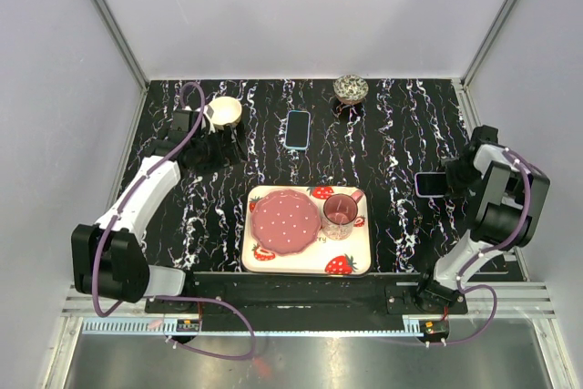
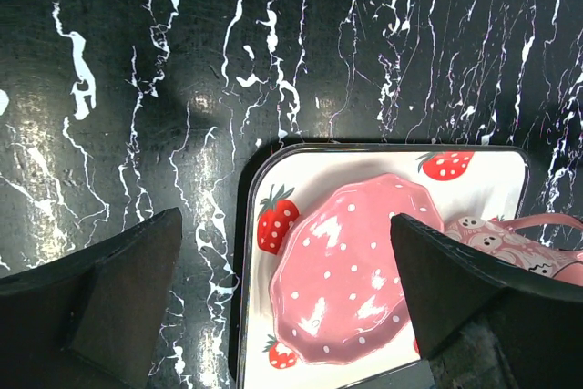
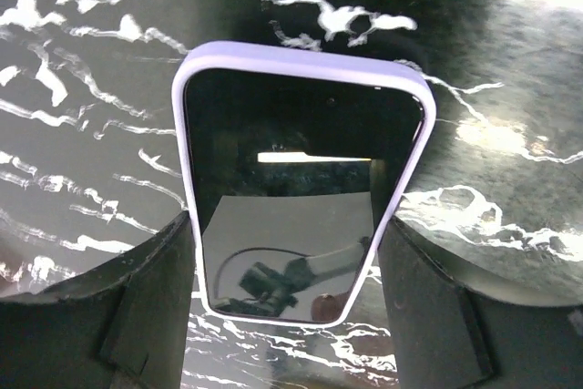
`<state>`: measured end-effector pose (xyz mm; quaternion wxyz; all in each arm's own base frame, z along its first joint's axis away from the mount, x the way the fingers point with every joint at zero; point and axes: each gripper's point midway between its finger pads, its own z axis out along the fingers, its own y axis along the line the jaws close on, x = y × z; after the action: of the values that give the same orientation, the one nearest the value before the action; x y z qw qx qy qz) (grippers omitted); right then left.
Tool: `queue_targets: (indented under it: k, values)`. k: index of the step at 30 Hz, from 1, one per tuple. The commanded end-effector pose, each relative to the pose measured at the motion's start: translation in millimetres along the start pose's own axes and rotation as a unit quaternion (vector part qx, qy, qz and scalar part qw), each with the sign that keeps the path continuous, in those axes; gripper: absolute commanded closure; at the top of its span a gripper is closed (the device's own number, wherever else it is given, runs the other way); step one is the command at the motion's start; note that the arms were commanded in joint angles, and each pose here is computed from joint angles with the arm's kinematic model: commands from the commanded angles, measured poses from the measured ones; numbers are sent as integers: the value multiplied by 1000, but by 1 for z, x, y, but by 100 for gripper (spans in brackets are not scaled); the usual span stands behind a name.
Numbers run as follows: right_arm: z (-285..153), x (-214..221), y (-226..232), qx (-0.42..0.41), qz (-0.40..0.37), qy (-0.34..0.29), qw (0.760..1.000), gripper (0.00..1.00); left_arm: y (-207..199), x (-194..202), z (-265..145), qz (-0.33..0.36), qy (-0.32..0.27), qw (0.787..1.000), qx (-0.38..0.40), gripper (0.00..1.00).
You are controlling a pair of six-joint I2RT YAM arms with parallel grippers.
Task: Take the phone out of the phone case
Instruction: Pick up the phone at the center of the board.
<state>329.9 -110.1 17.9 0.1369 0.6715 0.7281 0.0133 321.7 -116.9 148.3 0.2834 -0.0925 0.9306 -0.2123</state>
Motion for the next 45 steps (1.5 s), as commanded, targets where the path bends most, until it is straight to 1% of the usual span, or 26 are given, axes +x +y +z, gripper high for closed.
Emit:
queue_targets:
  k: [1, 2, 3, 5, 6, 8, 9, 11, 13, 14, 15, 19, 21, 22, 24, 25, 27, 28, 29, 34, 35, 37, 38, 41, 42, 45]
  values:
    - [-17, 1, 50, -174, -65, -11, 983, 76, -12, -35, -23, 1, -65, 998, 2, 1]
    - [-18, 6, 52, -195, -73, -4, 978, 81, -13, -37, -24, 2, -67, 998, 0, 1]
    - [-27, 14, 65, -237, -97, 14, 967, 82, -13, -36, -23, 3, -58, 998, -2, 1]
    - [-35, 23, 75, -266, -120, 38, 956, 88, -21, -45, -27, 6, -59, 998, 8, 1]
    - [-42, 32, 81, -291, -142, 62, 944, 89, -24, -47, -25, 7, -55, 998, 13, 1]
    - [-53, 44, 93, -325, -176, 81, 926, 89, -38, -53, -28, 9, -54, 998, 40, 1]
    - [-62, 57, 99, -352, -215, 96, 906, 89, -41, -54, -25, 8, -49, 998, 47, 1]
    - [-79, 79, 115, -377, -264, 105, 881, 89, -49, -55, -20, 7, -43, 997, 69, 1]
    - [-85, 98, 119, -379, -310, 117, 864, 89, -50, -54, -10, -3, -26, 997, 74, 1]
    - [-96, 114, 130, -388, -338, 119, 849, 88, -56, -52, -8, -4, -15, 996, 89, 1]
    - [-97, 118, 132, -382, -354, 116, 846, 89, -59, -51, -4, -5, -7, 995, 95, 1]
    - [-114, 139, 162, -408, -394, 108, 816, 91, -87, -63, -11, 20, -16, 992, 127, 4]
    - [-121, 149, 171, -412, -408, 113, 807, 91, -100, -62, -11, 33, -9, 990, 139, 5]
    - [-129, 152, 186, -423, -416, 110, 797, 91, -110, -69, -15, 44, -15, 988, 148, 5]
    - [-133, 173, 190, -417, -444, 122, 784, 91, -123, -63, -8, 53, 6, 986, 160, 5]
    - [-147, 173, 204, -428, -452, 111, 774, 91, -131, -67, -9, 59, 4, 984, 169, 5]
    - [-150, 196, 204, -414, -482, 111, 764, 92, -144, -60, -2, 66, 29, 979, 193, 5]
    - [-158, 215, 207, -420, -500, 115, 748, 92, -150, -61, -1, 71, 32, 976, 203, 6]
    - [-159, 222, 206, -418, -509, 116, 744, 92, -155, -56, 6, 71, 47, 974, 209, 7]
    - [-162, 258, 203, -427, -531, 133, 720, 91, -160, -59, 21, 49, 61, 975, 207, 6]
    - [-167, 273, 199, -434, -539, 149, 707, 91, -159, -59, 27, 40, 67, 976, 205, 6]
    - [-176, 289, 197, -447, -548, 154, 690, 90, -166, -62, 27, 23, 74, 974, 214, 6]
    - [-179, 301, 193, -449, -557, 157, 681, 91, -169, -60, 30, 18, 89, 970, 226, 6]
    - [-189, 319, 188, -456, -571, 163, 663, 91, -171, -61, 36, 14, 95, 969, 229, 6]
    - [-194, 327, 185, -462, -580, 164, 651, 90, -169, -62, 38, 11, 95, 969, 227, 6]
    - [-201, 337, 181, -472, -597, 159, 629, 90, -168, -69, 41, -7, 96, 968, 233, 6]
